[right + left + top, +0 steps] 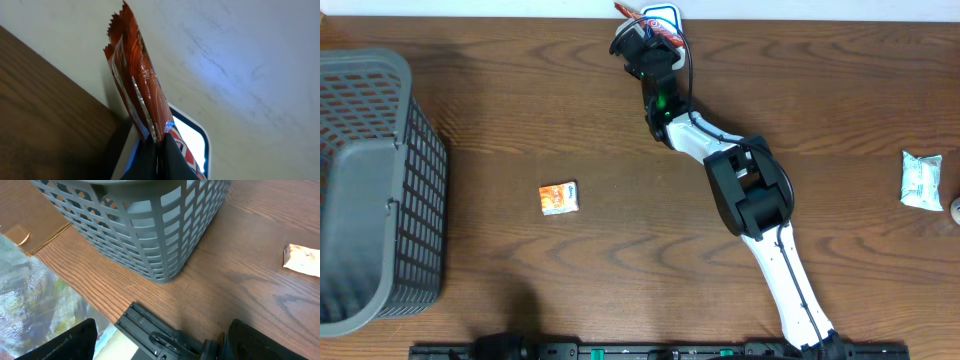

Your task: Scan the item barcode

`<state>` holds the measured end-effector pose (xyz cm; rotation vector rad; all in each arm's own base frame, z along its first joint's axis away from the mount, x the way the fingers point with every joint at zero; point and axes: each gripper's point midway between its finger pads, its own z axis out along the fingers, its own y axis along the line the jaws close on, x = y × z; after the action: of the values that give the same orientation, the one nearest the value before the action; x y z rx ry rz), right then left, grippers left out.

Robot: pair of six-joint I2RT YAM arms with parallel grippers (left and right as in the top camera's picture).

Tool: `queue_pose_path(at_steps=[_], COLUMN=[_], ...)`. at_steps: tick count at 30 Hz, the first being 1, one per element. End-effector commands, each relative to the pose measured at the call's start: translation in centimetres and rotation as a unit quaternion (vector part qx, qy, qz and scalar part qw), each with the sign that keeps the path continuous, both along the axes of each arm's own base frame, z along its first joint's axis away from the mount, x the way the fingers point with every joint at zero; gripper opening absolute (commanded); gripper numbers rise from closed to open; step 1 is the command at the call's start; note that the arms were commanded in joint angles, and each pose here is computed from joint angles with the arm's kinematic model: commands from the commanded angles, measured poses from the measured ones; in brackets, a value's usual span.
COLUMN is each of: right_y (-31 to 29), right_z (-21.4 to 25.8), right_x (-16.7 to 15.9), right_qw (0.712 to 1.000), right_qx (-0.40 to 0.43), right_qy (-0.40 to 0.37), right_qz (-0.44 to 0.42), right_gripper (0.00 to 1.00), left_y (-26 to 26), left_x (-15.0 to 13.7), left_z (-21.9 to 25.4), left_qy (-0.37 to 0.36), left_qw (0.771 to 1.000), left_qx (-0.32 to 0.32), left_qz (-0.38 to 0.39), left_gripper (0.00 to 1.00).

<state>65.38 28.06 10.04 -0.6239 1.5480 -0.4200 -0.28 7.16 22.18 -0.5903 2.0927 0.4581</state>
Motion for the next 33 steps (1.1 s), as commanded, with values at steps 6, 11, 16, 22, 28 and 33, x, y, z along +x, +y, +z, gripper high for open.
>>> queue_pose_path(at_steps=[6,11,16,22,28,33], right_y=[-0.9,-2.3,-5.8,-13.5,-8.8,-8.4], right_z=[5.7,9.5,13.3,16.2,10.4,3.6], right_x=[-1.2,-2.9,-6.1,-10.6,-15.8,-17.1], right_qw=[0.996,0.994,0.983,0.953,0.904,0.869], right_qx=[-0.022,-0.027,0.011,0.087,0.066,-0.046], right_qy=[-0.022,0.040,0.118,0.212,0.420,0.484], right_qz=[-0.083,-0.102,-0.137,-0.197,0.049,0.091], right_gripper=[0.01,0.01,0.01,0.01,0.61,0.99], left_y=[0.0,0.0,0.0,0.0,0.0,0.0], left_x=[-1.2,-1.2,-1.2,-1.2,-1.2,-1.2], left_z=[-1.3,-1.3,-1.3,-1.3,-1.3,-1.3], left_qy=[0.039,0.039,0.039,0.039,0.039,0.039], left_qw=[0.999,0.999,0.999,0.999,0.999,0.999], left_qx=[-0.003,-0.003,-0.003,-0.003,-0.003,-0.003], left_qz=[0.005,0.005,0.005,0.005,0.005,0.005], left_gripper=[0.84,0.84,0.84,0.84,0.84,0.84])
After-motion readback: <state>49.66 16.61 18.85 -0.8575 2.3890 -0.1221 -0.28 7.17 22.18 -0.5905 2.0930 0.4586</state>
